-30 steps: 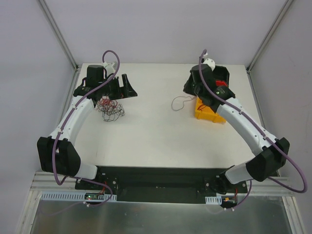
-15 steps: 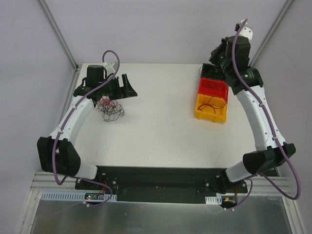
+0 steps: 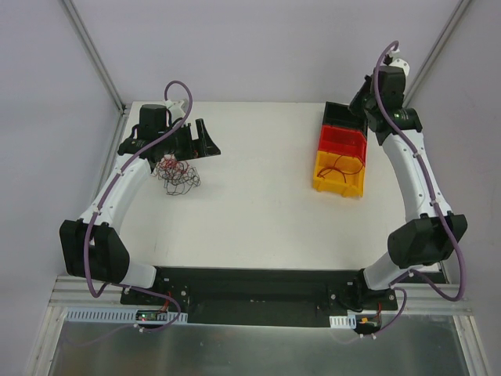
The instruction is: Untangle the cables
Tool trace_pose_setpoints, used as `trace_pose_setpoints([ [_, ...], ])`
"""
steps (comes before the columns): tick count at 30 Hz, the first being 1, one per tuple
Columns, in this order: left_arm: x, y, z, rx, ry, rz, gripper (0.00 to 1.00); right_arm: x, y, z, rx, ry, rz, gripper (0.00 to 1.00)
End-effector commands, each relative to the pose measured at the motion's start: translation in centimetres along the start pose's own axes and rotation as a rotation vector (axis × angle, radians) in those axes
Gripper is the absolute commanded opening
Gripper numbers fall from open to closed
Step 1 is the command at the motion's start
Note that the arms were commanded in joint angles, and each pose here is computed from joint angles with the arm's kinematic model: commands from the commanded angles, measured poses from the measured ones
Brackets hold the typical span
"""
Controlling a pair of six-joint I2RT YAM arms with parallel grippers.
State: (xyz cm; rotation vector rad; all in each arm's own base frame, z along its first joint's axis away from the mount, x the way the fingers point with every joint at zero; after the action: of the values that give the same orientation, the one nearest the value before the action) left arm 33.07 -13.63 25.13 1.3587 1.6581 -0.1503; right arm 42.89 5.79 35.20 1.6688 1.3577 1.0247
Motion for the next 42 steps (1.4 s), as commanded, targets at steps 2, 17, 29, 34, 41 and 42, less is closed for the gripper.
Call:
trace_pose_setpoints([
  [2, 0.0, 0.2, 0.1, -0.004, -0.016, 0.009, 0.85, -0.2, -0.2, 0.3, 0.005, 0.028, -0.028, 0.00],
  [17, 0.6, 0.2, 0.6, 0.002, 0.002, 0.007, 0.85, -0.6, -10.7, 11.1, 0.285, 0.211, 0.136, 0.00],
  [29, 1.7, 0.7, 0.7, -0.023, 0.049, 0.003, 0.85, -2.0, -15.7, 15.4, 0.476, 0.146, 0.110, 0.17],
  [34, 3.5, 1.7, 0.3, -0.069, 0.114, -0.031, 0.90, -1.9, -14.7, 14.1, 0.481, 0.150, 0.063, 0.46],
  [41, 9.8, 4.2, -1.3, -0.200, 0.320, -0.215, 0.99, -1.7, -11.0, 8.8, 0.444, 0.103, -0.070, 0.70],
  [42, 10.8, 4.4, -1.4, -0.204, 0.348, -0.245, 0.99, -1.7, -10.7, 8.0, 0.431, 0.096, -0.093, 0.73],
])
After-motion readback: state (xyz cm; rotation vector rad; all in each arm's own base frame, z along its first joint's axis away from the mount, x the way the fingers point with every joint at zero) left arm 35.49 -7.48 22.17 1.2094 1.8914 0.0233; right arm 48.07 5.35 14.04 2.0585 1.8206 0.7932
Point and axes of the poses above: each gripper's point midway between its finger pads, its own z axis out along the fingers, its own x axis along the line the jaws close on, y = z × x, the point moved 4 cm from there along -z, back along the fingers, and after that the axes turned 13 degrees about -z, right-handed, at the moved point
